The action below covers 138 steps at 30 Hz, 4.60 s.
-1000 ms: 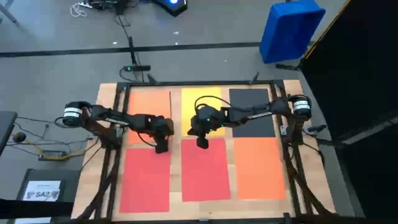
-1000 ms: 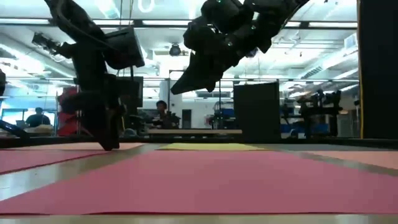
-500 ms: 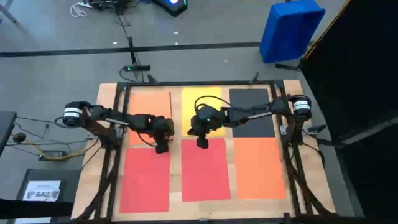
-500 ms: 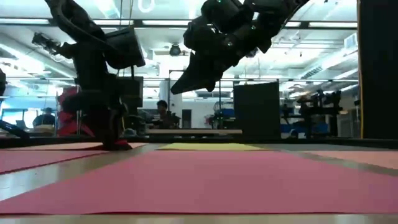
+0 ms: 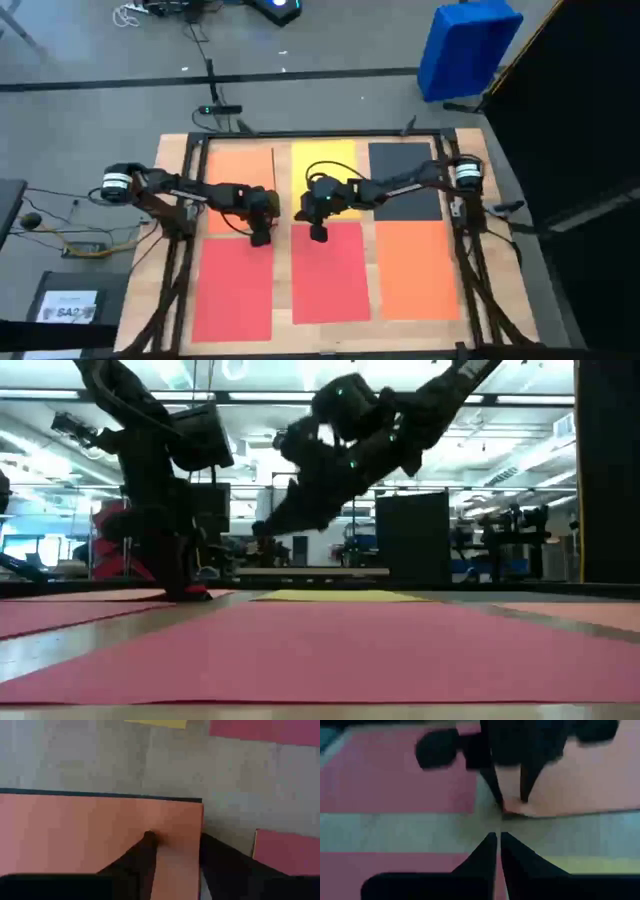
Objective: Organize paper
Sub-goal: Stack the orange paper on top of the orange paper
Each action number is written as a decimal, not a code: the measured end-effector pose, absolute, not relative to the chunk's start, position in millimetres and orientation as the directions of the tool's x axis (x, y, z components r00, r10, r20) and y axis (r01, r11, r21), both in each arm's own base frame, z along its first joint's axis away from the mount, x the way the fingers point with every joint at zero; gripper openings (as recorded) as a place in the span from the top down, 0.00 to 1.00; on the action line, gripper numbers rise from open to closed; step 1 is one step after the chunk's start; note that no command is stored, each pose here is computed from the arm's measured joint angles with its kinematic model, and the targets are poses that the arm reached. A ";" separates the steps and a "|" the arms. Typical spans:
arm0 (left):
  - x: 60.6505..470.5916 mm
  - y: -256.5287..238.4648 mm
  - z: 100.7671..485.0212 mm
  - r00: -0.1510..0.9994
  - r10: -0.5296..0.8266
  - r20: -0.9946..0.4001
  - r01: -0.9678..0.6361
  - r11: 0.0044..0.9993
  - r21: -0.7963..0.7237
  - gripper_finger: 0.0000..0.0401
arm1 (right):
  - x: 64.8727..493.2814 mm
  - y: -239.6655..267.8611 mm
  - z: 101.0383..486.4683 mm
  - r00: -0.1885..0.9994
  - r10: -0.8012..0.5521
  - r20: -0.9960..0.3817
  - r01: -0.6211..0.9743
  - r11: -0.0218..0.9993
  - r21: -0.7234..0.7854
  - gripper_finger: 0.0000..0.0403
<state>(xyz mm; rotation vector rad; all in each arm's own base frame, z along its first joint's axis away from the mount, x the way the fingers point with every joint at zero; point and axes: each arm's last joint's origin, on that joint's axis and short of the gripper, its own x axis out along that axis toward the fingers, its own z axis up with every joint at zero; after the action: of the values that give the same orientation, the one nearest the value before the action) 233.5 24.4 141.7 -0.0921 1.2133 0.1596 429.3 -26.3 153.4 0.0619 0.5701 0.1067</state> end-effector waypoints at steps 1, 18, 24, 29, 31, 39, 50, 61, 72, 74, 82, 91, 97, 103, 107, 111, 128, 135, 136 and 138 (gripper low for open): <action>233.2 24.4 142.0 0.334 0.073 -0.940 -0.171 0.985 0.015 0.69 | 431.3 -25.1 149.1 0.832 0.133 -0.539 -0.100 0.991 0.090 1.00; 232.7 24.2 143.8 0.313 0.064 -0.948 -0.163 0.987 0.013 0.70 | 477.2 -10.2 126.9 0.827 0.084 -0.555 -0.122 0.992 -0.032 0.78; 232.6 24.2 144.0 0.312 0.064 -0.948 -0.163 0.987 0.013 0.77 | 476.3 -14.2 125.6 0.820 0.056 -0.570 -0.095 0.995 -0.039 0.74; 232.5 24.1 144.0 0.311 0.064 -0.948 -0.164 0.986 0.013 0.86 | 476.3 -14.2 125.8 0.820 0.057 -0.570 -0.095 0.995 -0.038 0.74; 232.4 24.1 144.1 0.310 0.064 -0.949 -0.165 0.986 0.013 0.89 | 476.2 -14.2 125.7 0.820 0.057 -0.570 -0.096 0.995 -0.038 0.74; 231.4 24.0 145.1 0.307 0.063 -0.950 -0.171 0.985 0.010 0.99 | 476.1 -14.1 125.6 0.819 0.057 -0.572 -0.095 0.995 -0.036 0.74; 240.2 23.4 181.5 0.296 0.107 -0.949 -0.186 0.981 0.052 1.00 | 475.8 -14.8 126.2 0.819 0.033 -0.573 -0.077 0.996 -0.052 0.73; 243.6 20.9 193.4 0.286 0.118 -0.951 -0.177 0.982 0.068 1.00 | 474.5 -21.4 147.4 0.834 -0.185 -0.520 -0.014 0.935 -0.354 0.73; 246.5 18.5 202.9 0.286 0.121 -0.951 -0.171 0.982 0.074 1.00 | 476.9 -25.6 148.8 0.857 -0.173 -0.485 -0.023 0.928 -0.372 0.52; 247.5 16.8 205.1 0.289 0.119 -0.950 -0.166 0.983 0.073 1.00 | 477.4 -25.7 149.6 0.865 -0.169 -0.473 -0.022 0.928 -0.371 0.46; 248.5 10.9 212.0 0.282 0.118 -0.952 -0.177 0.982 0.069 1.00 | 479.2 -23.9 151.9 0.888 -0.110 -0.446 -0.058 0.936 -0.348 0.40; 249.1 10.1 212.7 0.288 0.116 -0.951 -0.188 0.980 0.063 1.00 | 479.3 -23.1 151.1 0.904 -0.097 -0.417 -0.058 0.938 -0.342 0.45; 249.3 9.9 213.2 0.288 0.116 -0.951 -0.185 0.981 0.063 1.00 | 481.2 -21.7 142.8 0.928 -0.087 -0.361 -0.025 0.955 -0.296 0.42; 248.7 8.7 212.6 0.278 0.108 -0.954 -0.180 0.982 0.059 1.00 | 482.5 -21.9 134.1 0.927 -0.091 -0.363 -0.021 0.956 -0.293 0.40; 249.0 8.5 213.7 0.282 0.107 -0.953 -0.179 0.982 0.057 1.00 | 482.9 -21.4 134.8 0.931 -0.092 -0.353 -0.017 0.955 -0.295 0.42; 249.2 8.5 215.0 0.280 0.106 -0.954 -0.179 0.982 0.057 1.00 | 482.9 -21.0 134.8 0.931 -0.092 -0.354 -0.017 0.956 -0.294 0.47; 259.1 7.1 236.6 0.341 0.101 -0.935 -0.163 0.985 0.047 1.00 | 483.1 -20.6 134.4 0.923 -0.106 -0.369 0.001 0.961 -0.275 0.86; 258.1 7.5 236.4 0.332 0.116 -0.936 -0.180 0.982 0.058 1.00 | 482.3 -19.9 132.6 0.919 -0.085 -0.384 -0.034 0.956 -0.293 1.00; 257.6 7.5 236.3 0.326 0.116 -0.938 -0.178 0.982 0.060 1.00 | 482.3 -19.9 132.6 0.919 -0.085 -0.384 -0.036 0.954 -0.298 1.00; 255.6 7.4 238.8 0.301 0.116 -0.947 -0.165 0.984 0.068 0.98 | 482.3 -20.1 132.6 0.919 -0.090 -0.383 -0.032 0.953 -0.301 1.00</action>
<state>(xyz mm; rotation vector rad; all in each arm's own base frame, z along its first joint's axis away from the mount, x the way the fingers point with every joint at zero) 255.6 7.4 238.8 -0.0455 1.2518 0.1865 482.3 -20.1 132.6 -0.3082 0.4053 -0.0304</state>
